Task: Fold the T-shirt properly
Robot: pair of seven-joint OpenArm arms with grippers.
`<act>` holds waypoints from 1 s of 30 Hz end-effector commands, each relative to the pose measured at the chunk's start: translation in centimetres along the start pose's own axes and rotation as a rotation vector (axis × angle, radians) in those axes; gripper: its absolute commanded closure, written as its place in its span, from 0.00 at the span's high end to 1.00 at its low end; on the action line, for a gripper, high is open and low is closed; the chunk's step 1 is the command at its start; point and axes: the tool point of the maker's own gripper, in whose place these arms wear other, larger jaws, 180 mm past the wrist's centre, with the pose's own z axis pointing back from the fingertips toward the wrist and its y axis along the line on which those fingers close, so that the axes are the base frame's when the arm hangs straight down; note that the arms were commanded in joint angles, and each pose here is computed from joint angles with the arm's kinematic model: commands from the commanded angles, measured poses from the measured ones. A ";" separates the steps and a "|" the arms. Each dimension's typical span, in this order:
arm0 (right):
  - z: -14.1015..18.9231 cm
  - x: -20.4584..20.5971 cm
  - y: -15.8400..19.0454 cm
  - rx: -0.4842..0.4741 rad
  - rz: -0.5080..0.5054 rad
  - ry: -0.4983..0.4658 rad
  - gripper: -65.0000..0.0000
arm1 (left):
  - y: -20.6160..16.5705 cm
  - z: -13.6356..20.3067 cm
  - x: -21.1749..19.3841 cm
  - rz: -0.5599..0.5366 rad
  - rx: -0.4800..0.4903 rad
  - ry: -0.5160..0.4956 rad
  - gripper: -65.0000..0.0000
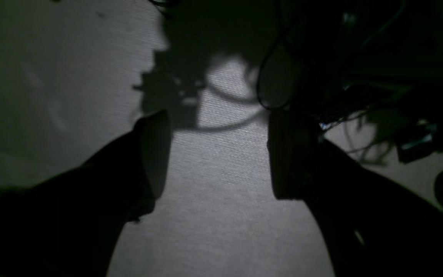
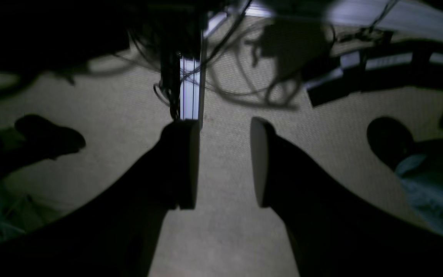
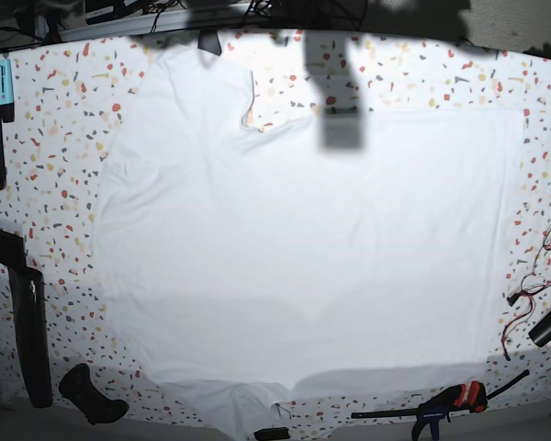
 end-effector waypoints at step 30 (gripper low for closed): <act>10.9 -6.1 5.1 0.201 0.183 0.019 0.35 | -1.9 7.9 5.8 -0.154 -0.124 -0.169 0.59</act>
